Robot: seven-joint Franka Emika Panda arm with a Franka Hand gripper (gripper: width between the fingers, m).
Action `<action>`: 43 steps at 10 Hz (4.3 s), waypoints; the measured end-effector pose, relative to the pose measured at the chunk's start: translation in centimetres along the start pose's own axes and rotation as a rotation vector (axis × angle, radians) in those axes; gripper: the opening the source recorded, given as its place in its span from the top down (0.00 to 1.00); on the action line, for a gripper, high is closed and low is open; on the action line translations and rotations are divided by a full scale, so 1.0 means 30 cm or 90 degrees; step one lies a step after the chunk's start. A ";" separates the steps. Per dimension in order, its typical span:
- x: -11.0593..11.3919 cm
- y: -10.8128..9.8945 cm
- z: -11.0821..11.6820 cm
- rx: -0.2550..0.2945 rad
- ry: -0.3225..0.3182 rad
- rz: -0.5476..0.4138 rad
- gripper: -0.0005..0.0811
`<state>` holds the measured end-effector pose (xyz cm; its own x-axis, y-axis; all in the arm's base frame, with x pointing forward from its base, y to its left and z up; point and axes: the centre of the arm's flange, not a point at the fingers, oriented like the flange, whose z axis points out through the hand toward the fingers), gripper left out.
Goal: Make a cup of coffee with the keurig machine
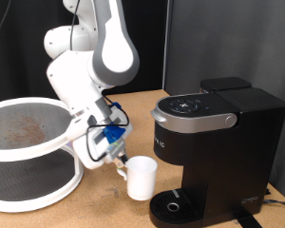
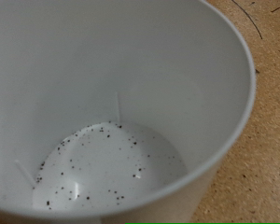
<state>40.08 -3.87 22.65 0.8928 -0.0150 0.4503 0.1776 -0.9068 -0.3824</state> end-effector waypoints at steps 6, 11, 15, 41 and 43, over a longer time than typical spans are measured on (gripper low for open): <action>-0.007 -0.131 0.160 0.021 0.016 -0.016 0.92; 0.032 -0.155 0.235 0.016 0.044 -0.022 0.92; 0.037 -0.153 0.245 0.015 0.042 -0.023 0.77; 0.118 -0.320 -0.318 0.220 0.034 -0.117 0.02; 0.157 -0.366 -0.395 0.220 0.053 -0.126 0.02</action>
<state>37.42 1.02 38.52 0.7932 0.0989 0.6009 0.4841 -0.7010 -0.5237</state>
